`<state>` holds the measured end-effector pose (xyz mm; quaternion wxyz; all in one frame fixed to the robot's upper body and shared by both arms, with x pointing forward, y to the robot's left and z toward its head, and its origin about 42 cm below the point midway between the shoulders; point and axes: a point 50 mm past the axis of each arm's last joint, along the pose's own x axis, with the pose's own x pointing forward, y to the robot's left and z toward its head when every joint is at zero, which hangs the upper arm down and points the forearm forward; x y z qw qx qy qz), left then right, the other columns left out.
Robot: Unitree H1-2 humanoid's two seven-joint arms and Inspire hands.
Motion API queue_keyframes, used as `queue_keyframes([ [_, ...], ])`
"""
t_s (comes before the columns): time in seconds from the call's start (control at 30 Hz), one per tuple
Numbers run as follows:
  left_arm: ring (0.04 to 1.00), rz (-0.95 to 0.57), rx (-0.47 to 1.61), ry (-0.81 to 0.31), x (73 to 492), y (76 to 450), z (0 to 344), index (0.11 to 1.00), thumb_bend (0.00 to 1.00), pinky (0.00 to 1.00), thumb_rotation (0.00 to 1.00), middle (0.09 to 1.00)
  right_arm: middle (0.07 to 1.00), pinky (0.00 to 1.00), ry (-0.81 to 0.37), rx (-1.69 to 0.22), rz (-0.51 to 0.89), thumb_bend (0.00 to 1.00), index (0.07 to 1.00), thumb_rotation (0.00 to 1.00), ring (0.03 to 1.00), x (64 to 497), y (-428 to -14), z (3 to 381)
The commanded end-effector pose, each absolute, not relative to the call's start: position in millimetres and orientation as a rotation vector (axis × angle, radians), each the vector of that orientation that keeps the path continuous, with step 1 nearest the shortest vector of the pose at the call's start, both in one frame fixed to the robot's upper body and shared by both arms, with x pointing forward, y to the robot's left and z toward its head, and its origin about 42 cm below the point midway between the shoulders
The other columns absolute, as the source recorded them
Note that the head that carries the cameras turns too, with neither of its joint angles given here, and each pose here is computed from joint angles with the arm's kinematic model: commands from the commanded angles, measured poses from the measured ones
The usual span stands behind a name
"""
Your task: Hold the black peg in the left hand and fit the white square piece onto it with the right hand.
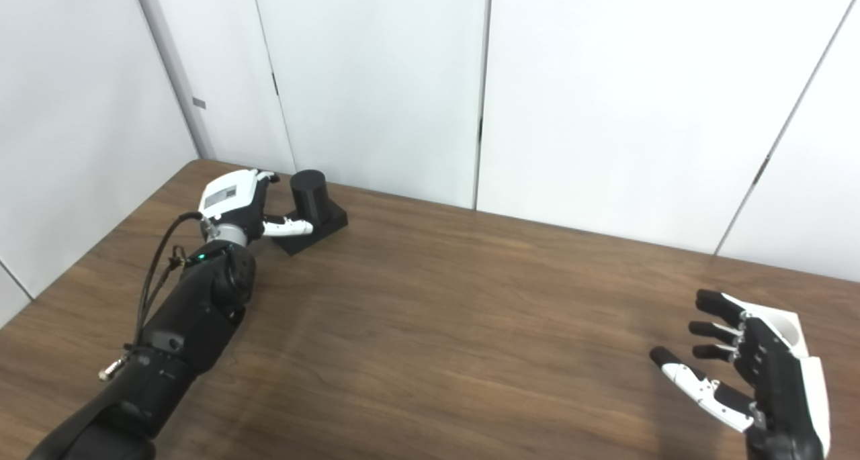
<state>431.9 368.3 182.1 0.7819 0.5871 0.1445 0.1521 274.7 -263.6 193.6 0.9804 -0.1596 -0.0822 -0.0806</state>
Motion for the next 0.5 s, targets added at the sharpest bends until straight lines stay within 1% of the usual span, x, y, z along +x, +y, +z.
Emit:
queue_keyframes([
  [0.0, 0.977, 0.404, 1.299, 0.248, 443, 379, 212, 0.863, 0.96, 0.83, 0.55, 0.952, 0.748, 0.54, -0.243, -0.33, -0.166, 0.57, 0.712, 0.0, 0.663, 276, -264, 213],
  [0.17, 0.973, 0.389, 1.285, 0.263, 442, 379, 206, 0.848, 0.97, 0.86, 0.55, 0.947, 0.763, 0.52, -0.236, -0.331, -0.173, 0.57, 0.709, 0.0, 0.655, 275, -264, 212],
  [0.47, 0.969, 0.367, 1.273, 0.278, 442, 377, 201, 0.828, 0.98, 0.84, 0.55, 0.943, 0.771, 0.52, -0.228, -0.329, -0.18, 0.55, 0.719, 0.0, 0.648, 275, -264, 213],
])
